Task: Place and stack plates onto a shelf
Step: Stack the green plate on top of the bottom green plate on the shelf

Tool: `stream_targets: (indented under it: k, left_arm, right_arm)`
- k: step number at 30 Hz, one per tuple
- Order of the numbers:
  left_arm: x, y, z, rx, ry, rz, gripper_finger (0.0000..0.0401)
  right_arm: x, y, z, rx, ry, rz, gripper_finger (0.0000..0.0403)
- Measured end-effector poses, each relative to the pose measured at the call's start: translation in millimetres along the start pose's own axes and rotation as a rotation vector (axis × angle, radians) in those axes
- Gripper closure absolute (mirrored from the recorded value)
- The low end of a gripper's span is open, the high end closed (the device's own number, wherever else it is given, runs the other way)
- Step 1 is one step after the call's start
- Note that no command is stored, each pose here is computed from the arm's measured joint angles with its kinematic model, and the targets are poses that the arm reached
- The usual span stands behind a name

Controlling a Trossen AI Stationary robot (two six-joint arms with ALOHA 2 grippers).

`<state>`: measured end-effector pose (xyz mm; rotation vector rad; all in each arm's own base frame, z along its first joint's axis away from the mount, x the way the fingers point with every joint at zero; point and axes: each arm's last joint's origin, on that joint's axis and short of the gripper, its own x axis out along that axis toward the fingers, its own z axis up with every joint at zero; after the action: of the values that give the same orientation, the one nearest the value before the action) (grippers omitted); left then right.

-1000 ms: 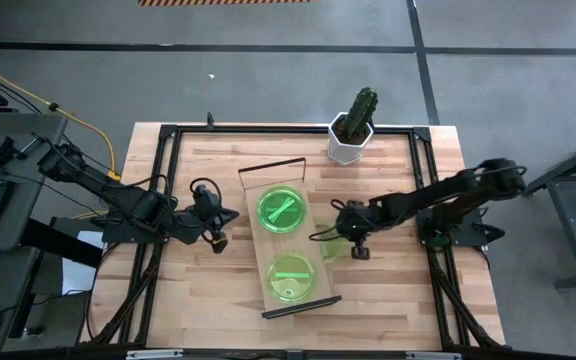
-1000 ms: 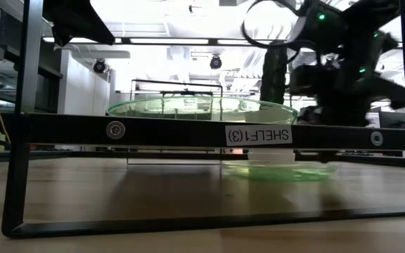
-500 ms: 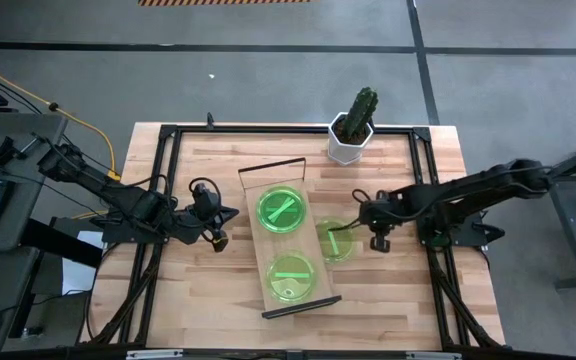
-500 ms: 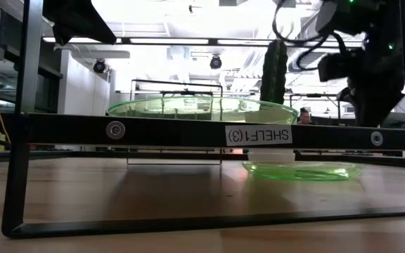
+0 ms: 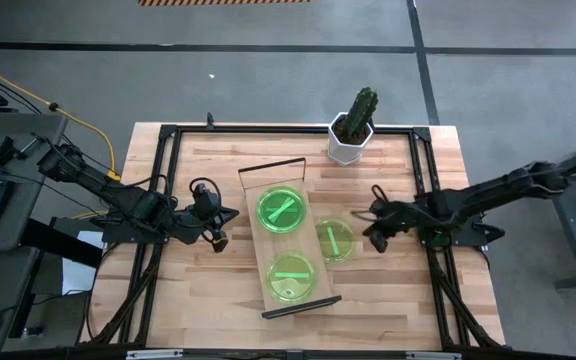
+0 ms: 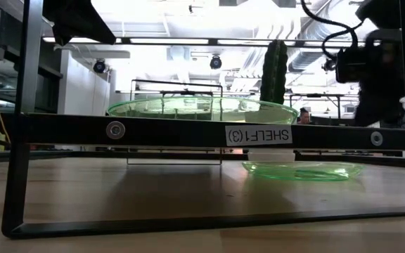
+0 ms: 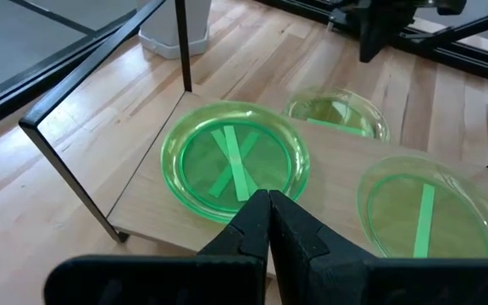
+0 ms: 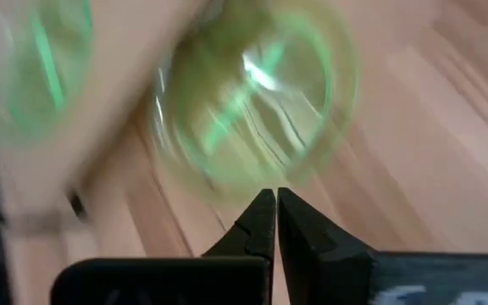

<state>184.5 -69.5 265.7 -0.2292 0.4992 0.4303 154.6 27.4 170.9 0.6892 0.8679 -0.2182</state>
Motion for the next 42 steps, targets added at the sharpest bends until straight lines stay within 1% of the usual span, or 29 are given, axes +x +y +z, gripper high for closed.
stream_targets:
  k: [2, 4, 6, 8, 11, 15, 17, 19, 23, 27, 31, 37, 40, 42]
  left_arm:
    - [0.0, 0.0, 0.0, 0.0, 0.0, 0.0, 0.0401]
    - [0.0, 0.0, 0.0, 0.0, -0.001, 0.001, 0.0401]
    - [0.0, 0.0, 0.0, 0.002, -0.001, 0.001, 0.0401]
    - [0.0, 0.0, 0.0, 0.008, -0.001, 0.001, 0.0401]
    - [0.0, 0.1, 0.1, 0.008, -0.002, 0.002, 0.0401]
    - [0.0, 0.1, 0.1, 0.008, -0.003, 0.004, 0.0401]
    - [0.0, 0.1, 0.1, 0.008, -0.004, 0.005, 0.0401]
    - [0.0, 0.0, 0.2, 0.007, -0.005, 0.004, 0.0401]
    - [0.0, -1.0, 1.7, -0.006, -0.018, -0.003, 0.0401]
    - [0.0, -1.4, 2.4, -0.012, -0.025, -0.004, 0.0401]
    - [0.0, -1.4, 2.4, -0.02, -0.026, -0.005, 0.0401]
    - [0.0, -1.4, 2.4, -0.021, -0.026, -0.005, 0.0401]
    - [0.0, -1.4, 2.4, -0.021, -0.026, -0.005, 0.0401]
    - [0.0, -1.4, 2.4, -0.021, -0.026, -0.005, 0.0401]
  right_arm:
    - [4.5, -6.2, -4.8, 0.105, -0.101, 0.034, 0.0399]
    - [8.5, -11.7, -8.2, 0.181, -0.186, 0.043, 0.0388]
    - [12.1, -17.2, -10.7, 0.249, -0.253, 0.013, 0.0368]
    - [15.3, -23.1, -13.4, 0.31, -0.298, -0.041, 0.034]
    - [18.9, -27.4, -14.1, 0.392, -0.335, -0.098, 0.0289]
    - [27.2, -30.1, -16.0, 0.439, -0.312, -0.144, 0.0224]
    - [32.5, -30.5, -16.5, 0.47, -0.306, -0.157, 0.0201]
    - [38.2, -29.3, -15.7, 0.482, -0.308, -0.152, 0.0187]
    - [50.1, -25.4, -12.7, 0.498, -0.325, -0.118, 0.0179]
    - [61.8, -25.9, -13.6, 0.5, -0.315, -0.133, 0.0178]
    - [71.2, -21.1, -10.7, 0.504, -0.315, -0.119, 0.0178]
    - [83.3, -5.1, -7.6, 0.414, -0.289, -0.123, 0.0178]
    - [89.3, -0.5, -8.3, 0.395, -0.292, -0.142, 0.018]
    - [92.4, 1.1, -9.4, 0.385, -0.295, -0.158, 0.0189]
